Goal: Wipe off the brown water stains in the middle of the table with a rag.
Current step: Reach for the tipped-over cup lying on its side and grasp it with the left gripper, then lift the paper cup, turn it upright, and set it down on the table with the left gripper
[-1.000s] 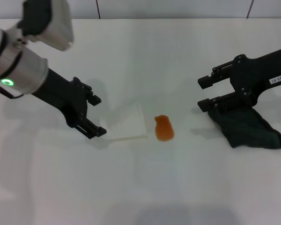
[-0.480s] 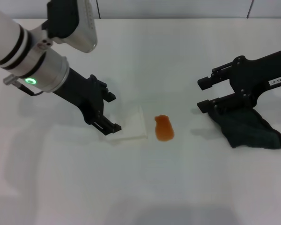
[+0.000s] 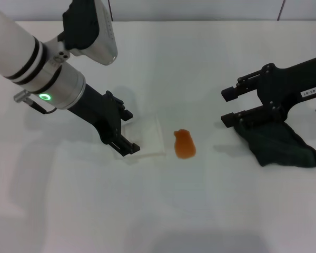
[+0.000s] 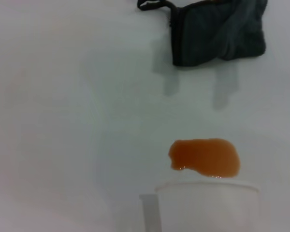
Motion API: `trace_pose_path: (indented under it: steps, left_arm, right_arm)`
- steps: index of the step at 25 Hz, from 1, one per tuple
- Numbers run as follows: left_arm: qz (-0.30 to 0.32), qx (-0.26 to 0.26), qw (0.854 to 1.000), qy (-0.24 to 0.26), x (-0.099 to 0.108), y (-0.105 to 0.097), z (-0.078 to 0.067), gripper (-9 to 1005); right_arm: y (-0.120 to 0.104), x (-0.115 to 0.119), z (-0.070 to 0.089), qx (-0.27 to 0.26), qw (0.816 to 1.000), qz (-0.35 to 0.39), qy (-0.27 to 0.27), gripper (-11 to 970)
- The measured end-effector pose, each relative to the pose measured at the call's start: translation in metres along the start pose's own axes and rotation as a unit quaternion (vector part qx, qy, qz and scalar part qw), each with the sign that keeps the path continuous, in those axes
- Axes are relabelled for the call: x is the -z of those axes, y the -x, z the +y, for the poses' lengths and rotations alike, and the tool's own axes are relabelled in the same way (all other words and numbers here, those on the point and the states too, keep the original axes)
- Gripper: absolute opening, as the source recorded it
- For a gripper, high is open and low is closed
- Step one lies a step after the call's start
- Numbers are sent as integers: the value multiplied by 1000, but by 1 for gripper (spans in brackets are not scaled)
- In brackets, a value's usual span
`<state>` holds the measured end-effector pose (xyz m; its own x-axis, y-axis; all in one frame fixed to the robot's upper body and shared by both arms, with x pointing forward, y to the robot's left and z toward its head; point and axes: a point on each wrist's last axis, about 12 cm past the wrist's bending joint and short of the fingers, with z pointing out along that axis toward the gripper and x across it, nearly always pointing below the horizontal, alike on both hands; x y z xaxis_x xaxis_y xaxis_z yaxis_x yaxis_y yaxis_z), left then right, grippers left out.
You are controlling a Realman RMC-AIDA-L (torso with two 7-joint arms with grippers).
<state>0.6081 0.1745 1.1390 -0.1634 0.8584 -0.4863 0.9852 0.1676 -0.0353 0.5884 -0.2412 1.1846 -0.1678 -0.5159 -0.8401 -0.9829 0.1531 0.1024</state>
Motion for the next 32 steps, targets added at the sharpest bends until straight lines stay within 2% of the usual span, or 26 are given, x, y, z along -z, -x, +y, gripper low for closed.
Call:
trace_pose_path:
  steps: [9,28,32]
  left_arm:
    - [16,3,1000,1,-19,-5,-1,889]
    - [20,1,1000,1,-27,-1,-2,859]
    - [-10,15,1000,0,-25,-2,-3,713]
  right_arm:
    - [-1,-1,1,3,1000,-1,0,604]
    - [-4,-5,2,8,1000,-4,7,604]
    - [-7,-5,3,4,1000,-3,7,605]
